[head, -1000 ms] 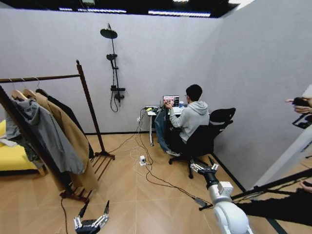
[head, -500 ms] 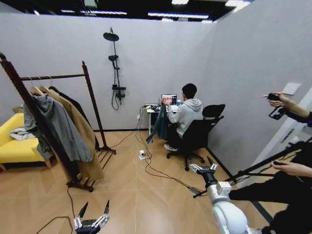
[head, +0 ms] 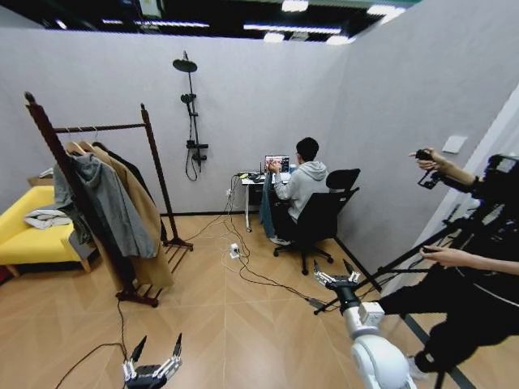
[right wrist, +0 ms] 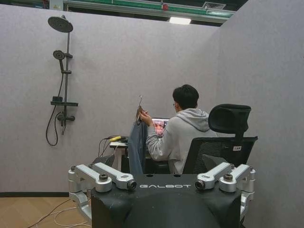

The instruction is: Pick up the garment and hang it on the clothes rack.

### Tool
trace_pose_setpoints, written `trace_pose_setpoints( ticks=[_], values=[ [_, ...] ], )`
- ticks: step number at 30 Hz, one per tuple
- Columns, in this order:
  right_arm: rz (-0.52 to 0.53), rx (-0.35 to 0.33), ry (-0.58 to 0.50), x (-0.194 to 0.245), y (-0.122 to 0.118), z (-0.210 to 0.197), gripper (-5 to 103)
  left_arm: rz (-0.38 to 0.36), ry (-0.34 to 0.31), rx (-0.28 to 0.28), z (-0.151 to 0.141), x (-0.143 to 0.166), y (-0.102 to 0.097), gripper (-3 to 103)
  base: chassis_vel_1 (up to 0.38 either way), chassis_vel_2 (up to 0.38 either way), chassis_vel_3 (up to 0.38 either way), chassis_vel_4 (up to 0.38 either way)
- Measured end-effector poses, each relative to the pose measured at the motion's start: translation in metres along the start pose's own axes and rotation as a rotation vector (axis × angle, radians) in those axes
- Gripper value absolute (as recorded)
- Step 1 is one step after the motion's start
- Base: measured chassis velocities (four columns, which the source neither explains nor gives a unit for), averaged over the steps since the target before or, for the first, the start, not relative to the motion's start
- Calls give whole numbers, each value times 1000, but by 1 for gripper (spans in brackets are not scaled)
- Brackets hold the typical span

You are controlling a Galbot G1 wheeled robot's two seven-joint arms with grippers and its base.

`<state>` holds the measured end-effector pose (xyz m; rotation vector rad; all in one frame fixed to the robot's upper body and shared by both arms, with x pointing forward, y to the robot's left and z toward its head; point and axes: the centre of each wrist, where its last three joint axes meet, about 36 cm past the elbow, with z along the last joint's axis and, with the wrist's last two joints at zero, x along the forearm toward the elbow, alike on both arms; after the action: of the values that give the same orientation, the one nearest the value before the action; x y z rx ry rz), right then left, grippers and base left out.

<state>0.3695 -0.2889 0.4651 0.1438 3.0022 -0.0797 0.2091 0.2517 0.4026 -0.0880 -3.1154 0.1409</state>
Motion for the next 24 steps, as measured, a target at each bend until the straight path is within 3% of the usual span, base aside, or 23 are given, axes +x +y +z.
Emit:
trace_pose_setpoints(
  ticks=[24],
  values=[
    [21,-6,3,6,-5,2,100,0,0,0,0,0,0,100,-3,5,5,-1]
  ],
)
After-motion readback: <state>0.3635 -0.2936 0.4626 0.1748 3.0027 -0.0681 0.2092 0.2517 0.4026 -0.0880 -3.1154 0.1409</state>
